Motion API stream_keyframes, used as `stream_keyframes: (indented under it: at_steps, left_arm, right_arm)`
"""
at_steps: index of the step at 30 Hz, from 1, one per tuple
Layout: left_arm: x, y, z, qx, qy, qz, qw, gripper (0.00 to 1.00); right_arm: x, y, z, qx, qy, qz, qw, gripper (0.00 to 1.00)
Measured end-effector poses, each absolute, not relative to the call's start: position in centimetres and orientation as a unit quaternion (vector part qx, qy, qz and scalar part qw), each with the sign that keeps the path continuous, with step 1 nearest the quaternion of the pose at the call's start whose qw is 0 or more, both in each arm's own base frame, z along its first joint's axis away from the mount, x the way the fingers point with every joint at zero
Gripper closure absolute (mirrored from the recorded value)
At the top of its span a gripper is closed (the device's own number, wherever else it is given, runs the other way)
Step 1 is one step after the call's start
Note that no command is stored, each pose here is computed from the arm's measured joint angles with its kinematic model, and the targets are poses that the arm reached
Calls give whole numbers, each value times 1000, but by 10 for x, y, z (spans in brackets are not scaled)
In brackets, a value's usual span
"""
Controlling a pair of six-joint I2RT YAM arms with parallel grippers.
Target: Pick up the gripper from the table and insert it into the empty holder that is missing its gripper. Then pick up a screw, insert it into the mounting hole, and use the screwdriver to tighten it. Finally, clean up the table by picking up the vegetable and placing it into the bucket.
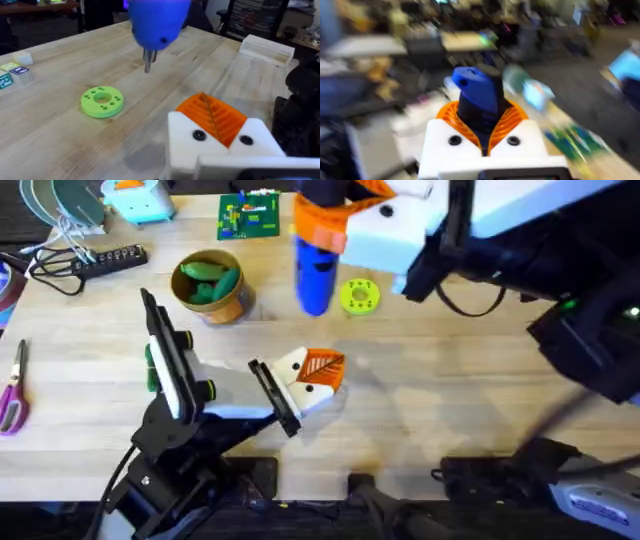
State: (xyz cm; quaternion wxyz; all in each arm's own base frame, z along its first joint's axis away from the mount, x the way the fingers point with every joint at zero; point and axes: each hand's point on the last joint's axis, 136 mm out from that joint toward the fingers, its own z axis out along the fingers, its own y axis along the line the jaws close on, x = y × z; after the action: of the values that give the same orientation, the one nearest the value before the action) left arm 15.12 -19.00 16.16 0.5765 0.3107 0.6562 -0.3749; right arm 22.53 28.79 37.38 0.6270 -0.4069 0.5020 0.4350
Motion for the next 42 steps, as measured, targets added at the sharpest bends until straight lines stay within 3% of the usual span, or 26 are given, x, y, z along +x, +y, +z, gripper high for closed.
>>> stream_keyframes:
  at_steps: [4,7,11,18,29,30,31,36,38,42]
  left_arm:
    - [151,-190,162,311,656,-375,576,995]
    - [151,-190,162,311,656,-375,577,995]
    - [151,-190,162,311,656,-375,577,995]
    - [151,-190,162,311,656,-375,577,995]
    - [151,-190,162,311,656,-375,577,995]
    - [151,-190,162,311,656,-375,577,995]
    - [151,-190,162,311,656,-375,577,995]
    - [151,-190,162,311,656,-375,577,995]
    - [151,-190,162,311,656,-375,577,995]
    - [151,-190,162,311,656,-375,577,995]
  right_arm:
    - [281,249,297,-403,633,301,588,978]
    - [320,191,236,-390,728,153,543,978]
    - [355,93,185,-343,811,-48,472,978]
    - [347,-39,124,-237,900,-199,306,978]
    - [330,-112,54,-152,948,-215,178,978]
    - [329,-113,50,-147,951,-213,171,934]
    - [328,-113,46,-143,953,-210,164,819]
    - [331,-118,50,-118,954,-219,167,86]
    - [331,-120,52,-105,955,-221,170,19]
    - [326,-118,51,-88,959,-215,163,12]
